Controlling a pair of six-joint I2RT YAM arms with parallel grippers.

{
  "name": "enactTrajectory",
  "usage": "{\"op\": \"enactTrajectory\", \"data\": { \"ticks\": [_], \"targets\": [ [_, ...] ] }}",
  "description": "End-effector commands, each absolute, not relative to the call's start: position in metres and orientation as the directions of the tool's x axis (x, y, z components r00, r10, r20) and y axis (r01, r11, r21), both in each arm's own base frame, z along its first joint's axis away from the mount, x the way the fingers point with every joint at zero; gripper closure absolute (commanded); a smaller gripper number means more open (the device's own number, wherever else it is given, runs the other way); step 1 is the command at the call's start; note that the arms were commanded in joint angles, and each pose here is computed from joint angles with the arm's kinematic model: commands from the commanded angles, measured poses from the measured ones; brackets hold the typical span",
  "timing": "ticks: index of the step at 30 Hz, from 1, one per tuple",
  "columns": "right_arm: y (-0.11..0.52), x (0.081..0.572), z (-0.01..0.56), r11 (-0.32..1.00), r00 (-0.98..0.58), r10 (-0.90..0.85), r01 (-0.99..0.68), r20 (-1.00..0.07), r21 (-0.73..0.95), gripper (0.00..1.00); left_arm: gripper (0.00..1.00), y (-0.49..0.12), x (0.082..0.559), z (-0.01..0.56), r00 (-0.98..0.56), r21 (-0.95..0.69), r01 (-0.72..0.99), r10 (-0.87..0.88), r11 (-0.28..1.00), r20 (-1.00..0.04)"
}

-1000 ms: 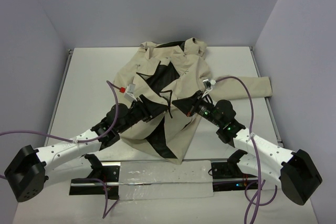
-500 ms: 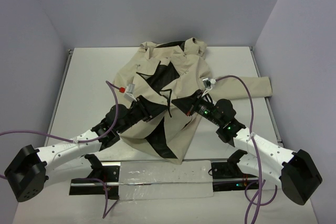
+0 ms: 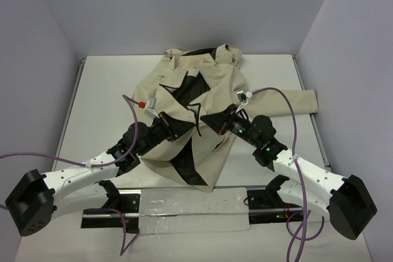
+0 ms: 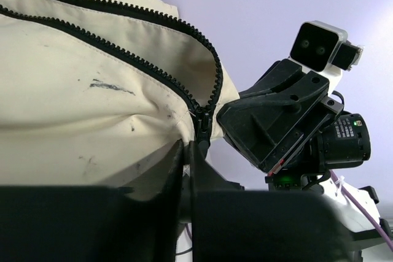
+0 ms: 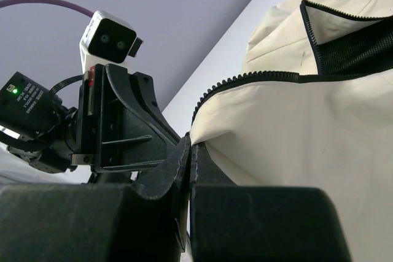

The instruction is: Zip up the jacket

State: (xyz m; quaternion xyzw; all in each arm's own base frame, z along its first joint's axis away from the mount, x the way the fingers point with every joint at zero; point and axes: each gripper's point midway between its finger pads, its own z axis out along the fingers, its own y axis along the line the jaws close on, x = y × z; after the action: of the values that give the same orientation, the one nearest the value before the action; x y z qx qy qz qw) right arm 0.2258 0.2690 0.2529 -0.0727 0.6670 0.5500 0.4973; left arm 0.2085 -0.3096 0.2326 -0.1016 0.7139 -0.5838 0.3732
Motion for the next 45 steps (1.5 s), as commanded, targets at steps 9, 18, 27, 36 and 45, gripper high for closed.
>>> {"op": "enactTrajectory", "data": {
  "ticks": [9,18,27,36,45],
  "targets": [
    [0.270,0.217,0.255,0.388,-0.488,0.418,-0.667,-0.766,0.636,1.00,1.00,-0.301,0.204,0.262,-0.667,-0.905,0.345,-0.613,0.251,-0.424],
    [0.256,0.219,0.255,0.520,-0.467,0.301,-0.650,-0.831,0.554,0.41,1.00,-0.305,0.178,0.210,-0.801,-0.874,0.253,-0.416,0.416,-0.430],
    [0.233,0.197,0.240,0.715,-0.388,-0.097,-0.668,-0.917,0.207,0.41,1.00,-0.299,0.151,0.195,-0.886,-0.826,0.230,-0.240,0.515,-0.396],
    [0.256,0.155,0.227,0.724,-0.275,-0.285,-0.689,-0.918,-0.019,0.39,1.00,-0.298,0.156,0.192,-0.898,-0.776,0.224,-0.186,0.589,-0.400],
    [0.268,0.139,0.227,0.746,-0.535,0.201,-0.459,-0.820,0.483,0.47,1.00,-0.293,0.162,0.197,-0.866,-0.807,0.213,-0.277,0.551,-0.417]
  ]
}}
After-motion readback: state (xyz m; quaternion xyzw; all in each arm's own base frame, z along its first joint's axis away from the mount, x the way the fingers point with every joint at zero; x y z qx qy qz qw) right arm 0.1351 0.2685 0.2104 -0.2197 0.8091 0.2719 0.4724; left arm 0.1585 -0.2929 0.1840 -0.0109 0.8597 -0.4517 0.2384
